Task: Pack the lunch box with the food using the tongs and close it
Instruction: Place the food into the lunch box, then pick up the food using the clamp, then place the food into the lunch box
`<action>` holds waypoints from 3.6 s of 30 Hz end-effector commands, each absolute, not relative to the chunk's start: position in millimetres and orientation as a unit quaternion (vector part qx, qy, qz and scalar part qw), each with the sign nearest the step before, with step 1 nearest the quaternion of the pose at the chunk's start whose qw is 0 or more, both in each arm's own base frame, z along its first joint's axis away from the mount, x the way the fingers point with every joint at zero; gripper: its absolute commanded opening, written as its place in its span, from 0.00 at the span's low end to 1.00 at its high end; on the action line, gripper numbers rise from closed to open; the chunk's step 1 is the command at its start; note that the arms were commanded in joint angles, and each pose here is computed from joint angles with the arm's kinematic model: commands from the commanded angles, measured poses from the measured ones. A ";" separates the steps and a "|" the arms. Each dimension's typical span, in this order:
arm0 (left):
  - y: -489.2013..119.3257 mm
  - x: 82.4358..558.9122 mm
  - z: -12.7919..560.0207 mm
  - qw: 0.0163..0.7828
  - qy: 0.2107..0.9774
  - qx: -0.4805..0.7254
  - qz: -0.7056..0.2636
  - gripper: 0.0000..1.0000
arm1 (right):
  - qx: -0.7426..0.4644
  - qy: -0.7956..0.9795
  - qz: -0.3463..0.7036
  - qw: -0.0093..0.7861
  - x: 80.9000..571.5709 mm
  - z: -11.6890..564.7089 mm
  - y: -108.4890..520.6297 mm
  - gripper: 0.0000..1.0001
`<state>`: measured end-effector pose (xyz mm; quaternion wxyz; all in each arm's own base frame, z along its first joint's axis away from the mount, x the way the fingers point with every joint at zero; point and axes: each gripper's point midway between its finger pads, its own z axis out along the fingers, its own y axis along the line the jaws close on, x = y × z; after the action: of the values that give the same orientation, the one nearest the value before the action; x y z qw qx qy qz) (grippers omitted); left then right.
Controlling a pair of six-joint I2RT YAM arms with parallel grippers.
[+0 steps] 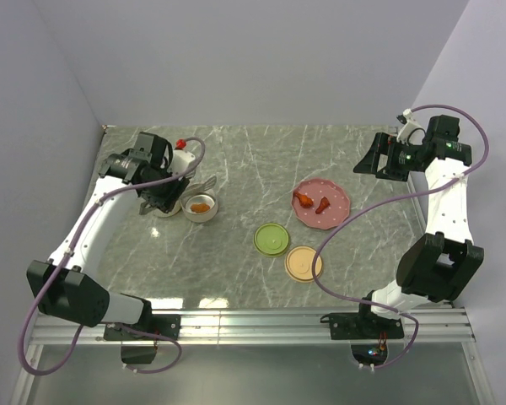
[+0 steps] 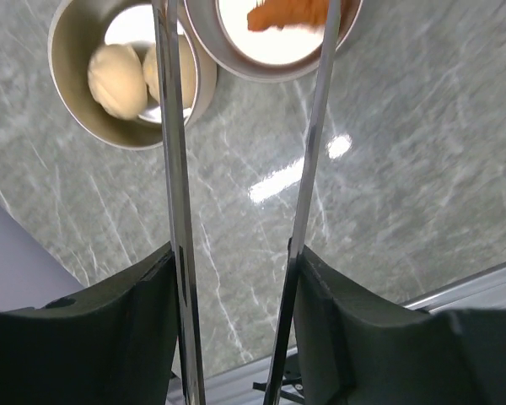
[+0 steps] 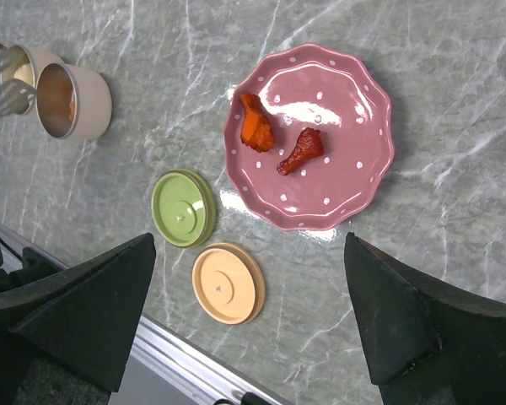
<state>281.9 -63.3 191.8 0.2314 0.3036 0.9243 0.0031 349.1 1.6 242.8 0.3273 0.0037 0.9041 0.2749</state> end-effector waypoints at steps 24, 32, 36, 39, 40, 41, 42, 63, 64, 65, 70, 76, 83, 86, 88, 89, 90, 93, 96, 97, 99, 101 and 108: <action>-277.9 349.5 204.5 0.308 0.749 0.575 -0.114 0.60 | -0.010 0.903 0.260 0.343 348.7 255.6 0.5 1.00; -311.9 372.4 191.6 0.327 0.676 0.654 -0.089 0.59 | -0.011 0.905 0.259 0.338 347.9 250.4 0.4 1.00; -320.7 375.0 170.6 0.309 0.658 0.682 -0.079 0.57 | -0.011 0.905 0.259 0.336 348.0 248.7 0.0 1.00; -326.4 381.0 162.2 0.307 0.655 0.685 -0.078 0.57 | -0.012 0.905 0.259 0.336 348.2 248.0 -0.2 1.00; -327.9 383.5 161.1 0.309 0.656 0.684 -0.079 0.57 | -0.011 0.906 0.260 0.335 348.2 247.0 -0.2 1.00; -329.6 383.9 158.0 0.307 0.656 0.685 -0.080 0.57 | -0.011 0.906 0.260 0.334 348.1 246.1 -0.1 1.00; -331.8 384.7 153.8 0.304 0.657 0.685 -0.084 0.56 | -0.011 0.906 0.260 0.335 348.4 246.2 -0.2 1.00; -352.8 416.5 122.4 0.296 0.667 0.680 -0.062 0.45 | -0.009 0.907 0.259 0.332 348.0 243.1 -1.6 1.00; -353.1 416.3 122.0 0.295 0.667 0.681 -0.061 0.45 | -0.010 0.907 0.257 0.333 347.7 243.7 -1.9 1.00; -353.7 415.8 122.4 0.295 0.666 0.682 -0.061 0.44 | -0.010 0.908 0.258 0.331 347.9 243.5 -2.0 1.00; -353.7 414.7 122.8 0.292 0.669 0.681 -0.062 0.39 | -0.009 0.907 0.260 0.332 347.8 244.1 -1.5 1.00; -356.7 409.7 139.5 0.309 0.671 0.670 -0.073 0.30 | -0.009 0.907 0.260 0.333 347.8 245.4 -2.0 1.00; -358.4 396.0 197.6 0.348 0.682 0.634 -0.106 0.22 | -0.013 0.905 0.257 0.339 346.6 251.9 -1.7 1.00; -350.1 381.4 219.4 0.355 0.684 0.626 -0.119 0.21 | -0.016 0.903 0.259 0.342 346.2 255.4 -0.8 1.00; -344.3 373.3 228.3 0.358 0.687 0.619 -0.126 0.20 | -0.018 0.902 0.260 0.345 346.5 257.6 -0.3 1.00; -338.5 364.5 238.4 0.364 0.689 0.613 -0.131 0.19 | -0.019 0.902 0.262 0.343 345.5 257.9 0.4 1.00; -334.6 360.2 243.3 0.365 0.691 0.609 -0.133 0.18 | -0.019 0.902 0.262 0.342 345.6 257.8 0.9 1.00; -317.8 339.7 257.3 0.361 0.704 0.594 -0.146 0.17 | -0.023 0.902 0.263 0.343 345.4 260.4 0.8 1.00; -292.3 321.3 268.1 0.357 0.723 0.570 -0.156 0.16 | -0.026 0.901 0.264 0.344 345.6 262.4 1.4 1.00; -280.0 320.3 270.0 0.357 0.736 0.554 -0.156 0.16 | -0.027 0.901 0.264 0.344 345.8 262.9 1.4 1.00; -254.5 307.3 273.8 0.360 0.750 0.534 -0.154 0.16 | -0.029 0.899 0.269 0.344 345.3 262.8 2.9 1.00; -219.4 297.2 273.4 0.356 0.774 0.503 -0.147 0.16 | -0.032 0.898 0.273 0.344 345.2 262.4 5.1 1.00; -135.2 271.0 253.1 0.346 0.832 0.420 -0.106 0.17 | -0.036 0.898 0.278 0.340 345.0 259.5 10.4 1.00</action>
<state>284.9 -149.9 251.2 0.3408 0.4480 0.8200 -0.1037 343.5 4.7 247.2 0.3237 -0.0161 0.9052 0.2750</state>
